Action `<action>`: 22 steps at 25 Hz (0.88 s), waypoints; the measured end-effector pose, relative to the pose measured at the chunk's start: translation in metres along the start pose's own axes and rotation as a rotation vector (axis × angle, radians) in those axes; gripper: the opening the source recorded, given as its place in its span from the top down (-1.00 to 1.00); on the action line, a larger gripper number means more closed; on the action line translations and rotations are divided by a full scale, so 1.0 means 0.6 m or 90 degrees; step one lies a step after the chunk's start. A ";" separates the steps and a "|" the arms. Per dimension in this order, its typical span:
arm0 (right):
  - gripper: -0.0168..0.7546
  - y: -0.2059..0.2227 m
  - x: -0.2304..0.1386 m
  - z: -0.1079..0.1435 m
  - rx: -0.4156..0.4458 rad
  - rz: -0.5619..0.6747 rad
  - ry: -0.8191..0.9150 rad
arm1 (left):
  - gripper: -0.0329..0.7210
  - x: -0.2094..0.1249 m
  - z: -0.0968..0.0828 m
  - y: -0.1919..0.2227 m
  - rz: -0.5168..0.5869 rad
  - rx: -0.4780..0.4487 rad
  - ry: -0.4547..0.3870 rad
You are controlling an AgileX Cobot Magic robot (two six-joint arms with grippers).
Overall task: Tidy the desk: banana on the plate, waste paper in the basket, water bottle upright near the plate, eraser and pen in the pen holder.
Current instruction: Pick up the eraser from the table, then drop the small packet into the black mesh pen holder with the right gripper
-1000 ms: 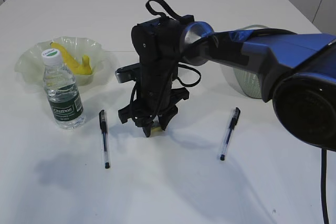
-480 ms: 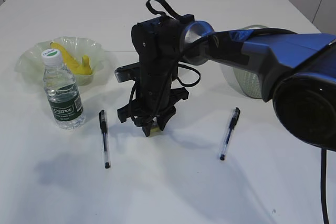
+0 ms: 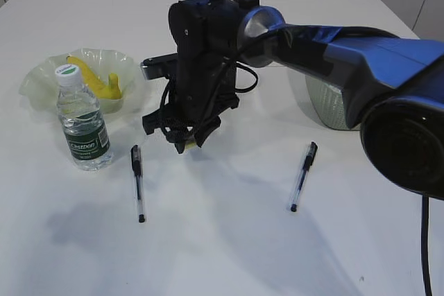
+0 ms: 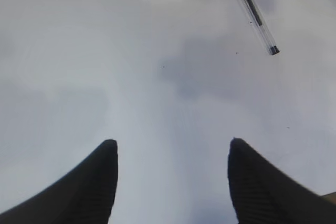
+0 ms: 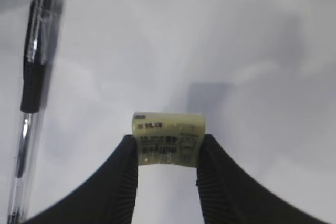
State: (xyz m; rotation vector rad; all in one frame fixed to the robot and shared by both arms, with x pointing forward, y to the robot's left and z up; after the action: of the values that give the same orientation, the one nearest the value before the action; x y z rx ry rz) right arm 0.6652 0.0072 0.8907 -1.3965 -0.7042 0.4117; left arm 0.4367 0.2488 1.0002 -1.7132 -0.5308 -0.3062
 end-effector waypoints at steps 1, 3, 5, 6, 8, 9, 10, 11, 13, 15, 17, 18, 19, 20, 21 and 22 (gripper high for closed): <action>0.28 -0.004 0.003 0.000 0.000 -0.006 0.000 | -0.31 0.000 0.000 0.000 0.000 0.000 0.000; 0.28 -0.011 0.009 0.000 -0.001 -0.017 0.000 | -0.31 0.000 0.000 0.000 0.001 0.000 0.000; 0.28 -0.015 0.012 0.000 -0.001 -0.023 -0.001 | -0.31 0.000 0.000 0.000 0.001 0.000 0.000; 0.28 -0.016 0.013 0.000 -0.001 -0.025 -0.001 | -0.31 0.000 0.000 0.000 0.001 0.000 0.000; 0.28 -0.020 0.016 0.000 -0.002 -0.029 -0.001 | -0.31 0.000 0.000 0.000 0.001 0.001 0.000; 0.28 -0.021 0.016 0.000 -0.002 -0.030 -0.001 | -0.31 0.000 0.000 0.000 0.001 0.001 0.000; 0.28 -0.021 0.016 -0.001 -0.003 -0.030 -0.001 | -0.31 0.000 0.000 0.000 0.001 0.001 0.000; 0.28 -0.022 0.016 -0.002 -0.006 -0.031 -0.002 | -0.31 0.000 0.000 0.000 0.001 0.001 0.000; 0.28 -0.025 0.016 -0.007 -0.020 -0.031 -0.007 | -0.31 0.000 0.000 0.000 0.001 0.001 0.000; 0.28 -0.036 0.017 -0.013 -0.033 -0.037 -0.010 | -0.31 0.000 0.000 0.000 0.001 0.001 0.000; 0.28 -0.048 0.018 -0.022 -0.044 -0.043 -0.008 | -0.31 0.000 0.000 0.000 0.001 0.001 0.000; 0.28 -0.055 0.019 -0.026 -0.049 -0.048 -0.007 | -0.31 0.000 0.000 0.000 0.001 0.001 0.000; 0.28 -0.061 0.019 -0.031 -0.051 -0.052 -0.005 | -0.31 0.000 0.000 0.000 0.001 0.001 0.000; 0.28 -0.065 0.018 -0.038 -0.056 -0.054 -0.001 | -0.31 0.000 0.000 0.000 0.000 0.000 0.000; 0.28 -0.073 0.018 -0.044 -0.060 -0.058 0.002 | -0.31 0.000 0.000 0.000 -0.001 0.000 0.000; 0.28 -0.079 0.017 -0.053 -0.065 -0.061 0.007 | -0.31 0.000 0.000 0.000 -0.001 0.000 0.000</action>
State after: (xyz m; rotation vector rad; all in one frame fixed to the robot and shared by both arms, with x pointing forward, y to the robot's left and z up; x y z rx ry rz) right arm 0.6873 -0.0169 0.9386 -1.4527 -0.7895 0.2963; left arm 0.4369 0.2487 1.0003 -1.7135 -0.5321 -0.3075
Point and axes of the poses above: a point on each arm's last joint axis where the gripper is mounted, y pointing out along that axis toward the gripper, z along the wrist's bending axis when the last joint is at zero, x = y × z, the point moved 5 cm from there along y, pointing out along that axis toward the gripper, and after that the axes turned 15 degrees about -y, right-handed, at the moved point
